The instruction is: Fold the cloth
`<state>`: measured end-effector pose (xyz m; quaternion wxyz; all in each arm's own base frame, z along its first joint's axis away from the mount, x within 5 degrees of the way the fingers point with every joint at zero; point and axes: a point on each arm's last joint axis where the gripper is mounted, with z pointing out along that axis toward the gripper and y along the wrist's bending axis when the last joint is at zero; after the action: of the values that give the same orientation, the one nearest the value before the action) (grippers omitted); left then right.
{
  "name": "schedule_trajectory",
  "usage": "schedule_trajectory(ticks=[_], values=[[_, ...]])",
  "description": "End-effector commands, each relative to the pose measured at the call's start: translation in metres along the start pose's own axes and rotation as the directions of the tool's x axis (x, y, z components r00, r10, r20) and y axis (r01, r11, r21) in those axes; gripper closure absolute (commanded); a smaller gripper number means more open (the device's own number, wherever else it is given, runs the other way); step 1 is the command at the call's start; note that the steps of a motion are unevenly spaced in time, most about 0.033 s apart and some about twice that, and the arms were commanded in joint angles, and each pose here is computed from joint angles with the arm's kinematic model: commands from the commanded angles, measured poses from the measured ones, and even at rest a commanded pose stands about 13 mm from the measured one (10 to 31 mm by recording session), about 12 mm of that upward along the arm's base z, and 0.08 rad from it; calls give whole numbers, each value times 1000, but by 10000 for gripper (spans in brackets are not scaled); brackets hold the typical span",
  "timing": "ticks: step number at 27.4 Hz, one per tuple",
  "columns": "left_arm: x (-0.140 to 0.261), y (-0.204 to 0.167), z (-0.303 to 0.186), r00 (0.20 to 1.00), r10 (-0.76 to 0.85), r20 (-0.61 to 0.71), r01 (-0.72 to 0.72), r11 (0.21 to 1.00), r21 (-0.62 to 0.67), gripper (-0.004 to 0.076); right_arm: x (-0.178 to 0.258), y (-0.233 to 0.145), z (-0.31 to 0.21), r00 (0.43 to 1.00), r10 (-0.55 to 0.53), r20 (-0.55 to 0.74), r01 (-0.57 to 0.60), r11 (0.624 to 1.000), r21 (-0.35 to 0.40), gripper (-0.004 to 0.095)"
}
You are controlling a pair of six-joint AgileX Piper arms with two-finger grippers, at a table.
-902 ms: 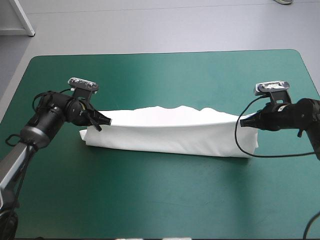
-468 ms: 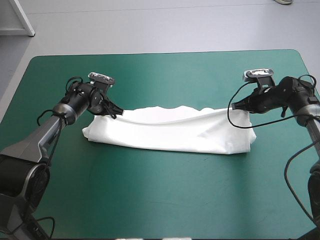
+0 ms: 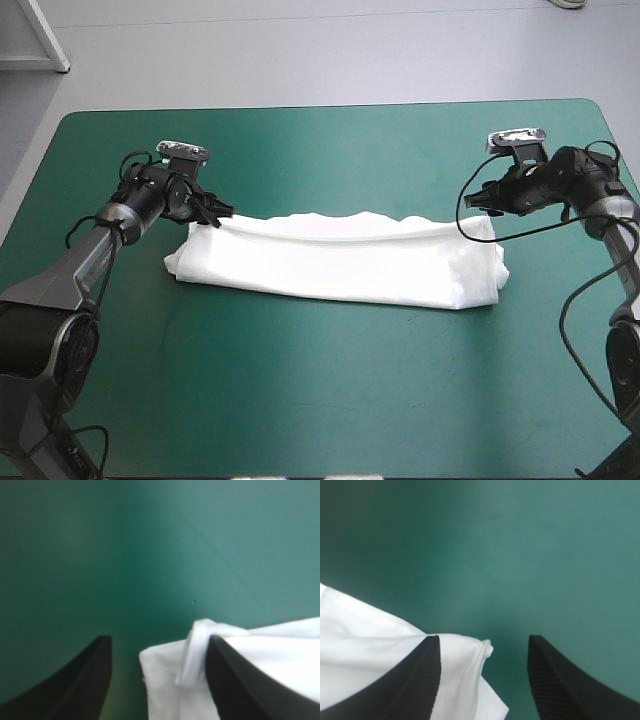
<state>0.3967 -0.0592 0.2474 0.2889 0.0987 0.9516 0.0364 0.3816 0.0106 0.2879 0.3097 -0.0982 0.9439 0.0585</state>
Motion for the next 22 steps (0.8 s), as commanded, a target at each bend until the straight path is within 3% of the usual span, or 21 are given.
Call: schedule_trajectory(ticks=[1,7,15,17,18,19,20,21,22], values=[[-20,12,-28,988,-31,150,34,999,-13,209,-23,-1,-33,992,-22,123,16,998,52,368],[-34,11,-56,975,-34,221,27,999,34,234,-32,3,-64,990,-18,137,10,998,58,383],[-42,-33,-130,937,39,346,-127,964,235,361,-27,16,-145,960,-1,278,-20,997,69,561],[-39,-48,-141,927,93,363,-201,941,272,463,-21,21,-164,956,-12,292,-10,997,72,612],[-37,-57,-145,924,114,365,-231,927,295,550,-19,23,-173,954,-18,301,-5,997,77,648],[-35,-74,-149,914,160,372,-289,901,323,701,-12,26,-186,956,-29,292,5,997,82,742],[-33,-82,-149,913,178,367,-309,890,335,699,-9,27,-190,959,-32,283,9,997,82,789],[-30,-97,-147,916,189,354,-323,870,372,705,-4,30,-199,963,-38,266,17,996,84,906],[-30,-102,-146,919,182,351,-321,862,392,705,-2,31,-201,964,-40,262,19,996,85,924]])
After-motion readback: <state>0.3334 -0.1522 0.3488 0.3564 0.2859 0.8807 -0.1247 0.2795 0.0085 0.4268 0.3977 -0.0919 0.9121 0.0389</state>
